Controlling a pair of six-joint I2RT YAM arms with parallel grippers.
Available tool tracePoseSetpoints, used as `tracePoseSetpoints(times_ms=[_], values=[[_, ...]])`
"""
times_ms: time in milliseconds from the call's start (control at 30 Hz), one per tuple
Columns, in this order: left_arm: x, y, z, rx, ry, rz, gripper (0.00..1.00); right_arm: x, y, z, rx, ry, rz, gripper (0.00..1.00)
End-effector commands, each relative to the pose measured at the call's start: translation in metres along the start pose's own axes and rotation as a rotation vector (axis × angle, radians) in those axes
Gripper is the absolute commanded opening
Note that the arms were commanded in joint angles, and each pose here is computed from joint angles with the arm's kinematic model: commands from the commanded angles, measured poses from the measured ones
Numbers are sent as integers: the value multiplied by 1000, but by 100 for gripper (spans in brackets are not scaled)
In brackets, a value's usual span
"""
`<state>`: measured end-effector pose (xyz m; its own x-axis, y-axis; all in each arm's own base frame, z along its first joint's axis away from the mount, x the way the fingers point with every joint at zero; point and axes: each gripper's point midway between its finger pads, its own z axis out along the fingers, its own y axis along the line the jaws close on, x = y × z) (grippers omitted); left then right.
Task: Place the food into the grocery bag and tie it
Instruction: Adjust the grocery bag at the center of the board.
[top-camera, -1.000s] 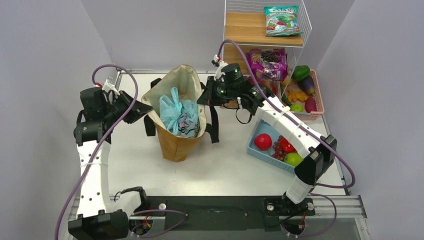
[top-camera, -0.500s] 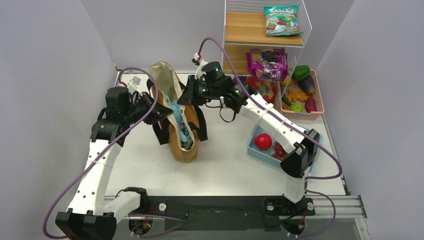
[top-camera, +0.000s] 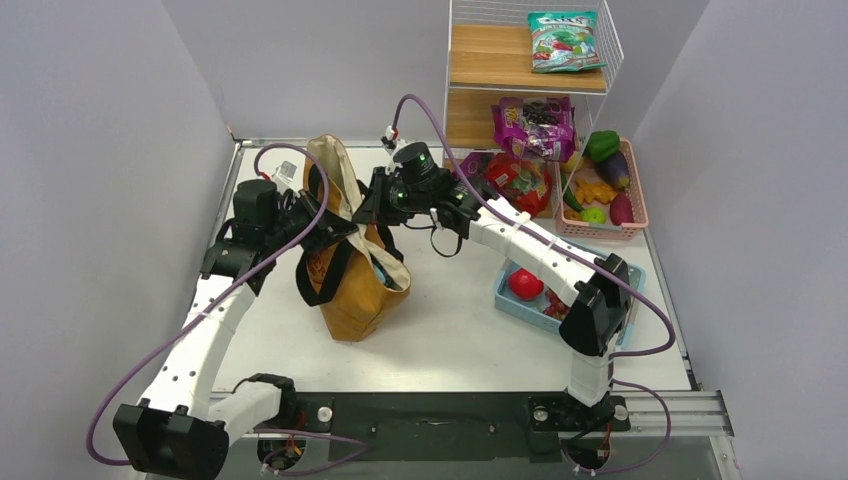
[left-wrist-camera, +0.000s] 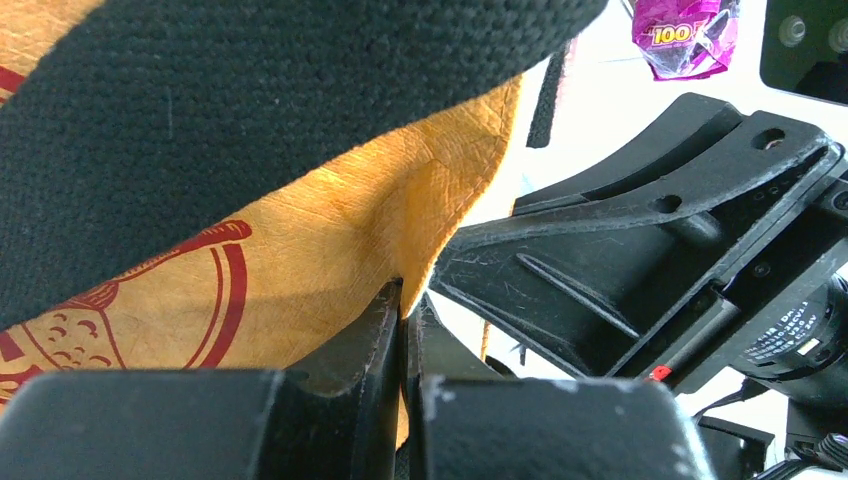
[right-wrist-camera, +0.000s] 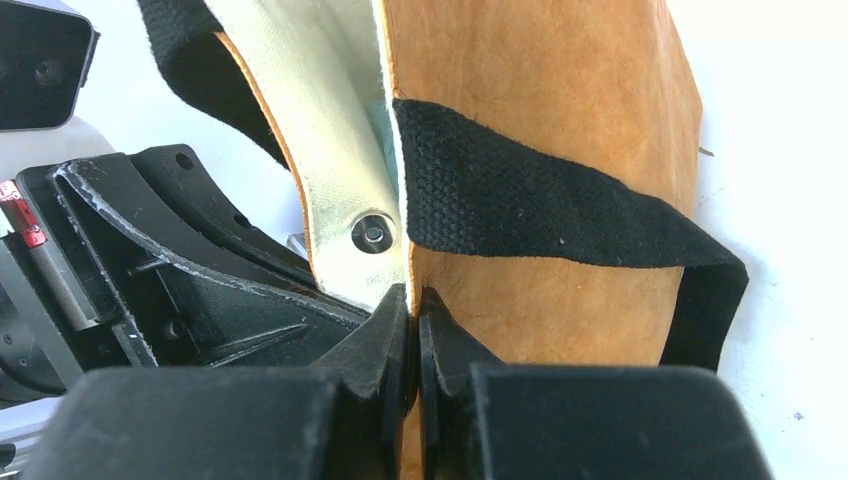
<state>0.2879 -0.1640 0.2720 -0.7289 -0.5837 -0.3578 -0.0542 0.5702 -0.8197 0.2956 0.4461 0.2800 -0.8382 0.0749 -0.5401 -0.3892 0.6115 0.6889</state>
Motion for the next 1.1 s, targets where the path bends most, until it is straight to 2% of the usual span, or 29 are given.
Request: tracePoseSetpoints(times_ms=[0,167,433,800,1067], values=[[-12,-35,-14,100,-47,85,0,-20,52,-26,-155,-87,-29,0],[-22,-28,-29,20,-69,103,0,-29,55,-43,-136,-100,-48,0],[-47,-20,-51,8,-111,97,0,-49,53,-62,-111,-151,-45,0],[-70,-1,-61,-54,-129,73,0,-86,8,-84,17,-227,29,0],[-76,-2,-54,-30,-134,52,0,-104,-22,-96,95,-241,52,0]])
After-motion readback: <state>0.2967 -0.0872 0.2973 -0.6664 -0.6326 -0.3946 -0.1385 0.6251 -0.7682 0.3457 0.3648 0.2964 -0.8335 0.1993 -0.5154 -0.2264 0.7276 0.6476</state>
